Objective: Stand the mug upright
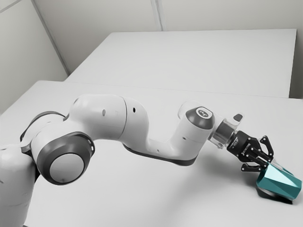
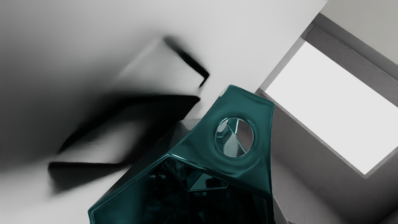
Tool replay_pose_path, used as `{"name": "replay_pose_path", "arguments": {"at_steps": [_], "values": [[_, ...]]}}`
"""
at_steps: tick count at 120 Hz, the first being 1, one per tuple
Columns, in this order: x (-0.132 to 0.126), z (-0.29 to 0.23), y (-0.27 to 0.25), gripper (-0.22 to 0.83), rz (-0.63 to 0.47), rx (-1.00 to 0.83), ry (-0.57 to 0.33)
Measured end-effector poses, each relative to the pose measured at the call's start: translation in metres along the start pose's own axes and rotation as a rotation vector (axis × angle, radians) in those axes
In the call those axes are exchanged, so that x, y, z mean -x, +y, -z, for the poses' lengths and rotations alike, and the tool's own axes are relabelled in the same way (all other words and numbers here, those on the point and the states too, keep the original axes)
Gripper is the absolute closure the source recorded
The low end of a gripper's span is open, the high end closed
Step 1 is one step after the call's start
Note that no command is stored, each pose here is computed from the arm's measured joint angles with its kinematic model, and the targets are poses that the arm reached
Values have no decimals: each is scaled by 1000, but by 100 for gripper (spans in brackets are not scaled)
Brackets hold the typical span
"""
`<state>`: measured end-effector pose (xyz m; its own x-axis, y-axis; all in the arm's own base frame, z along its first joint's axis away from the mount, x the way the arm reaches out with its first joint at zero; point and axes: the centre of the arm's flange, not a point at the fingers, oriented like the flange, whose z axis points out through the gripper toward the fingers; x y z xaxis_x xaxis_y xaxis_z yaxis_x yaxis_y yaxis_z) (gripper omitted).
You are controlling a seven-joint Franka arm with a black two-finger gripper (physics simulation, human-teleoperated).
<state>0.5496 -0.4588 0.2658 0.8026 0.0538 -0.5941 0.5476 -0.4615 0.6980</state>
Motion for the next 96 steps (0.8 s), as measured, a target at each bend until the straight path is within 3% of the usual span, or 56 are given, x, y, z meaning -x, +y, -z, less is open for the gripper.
{"name": "replay_pose_path", "arguments": {"at_steps": [12,36,65,77,96], "values": [[3,4,12,77,-42,-16,9],[14,40,53,78,-251,-169,103],[44,129,93,78,-559,-546,339],[57,166,90,79,-610,-683,413],[67,236,76,79,-596,-842,501]]}}
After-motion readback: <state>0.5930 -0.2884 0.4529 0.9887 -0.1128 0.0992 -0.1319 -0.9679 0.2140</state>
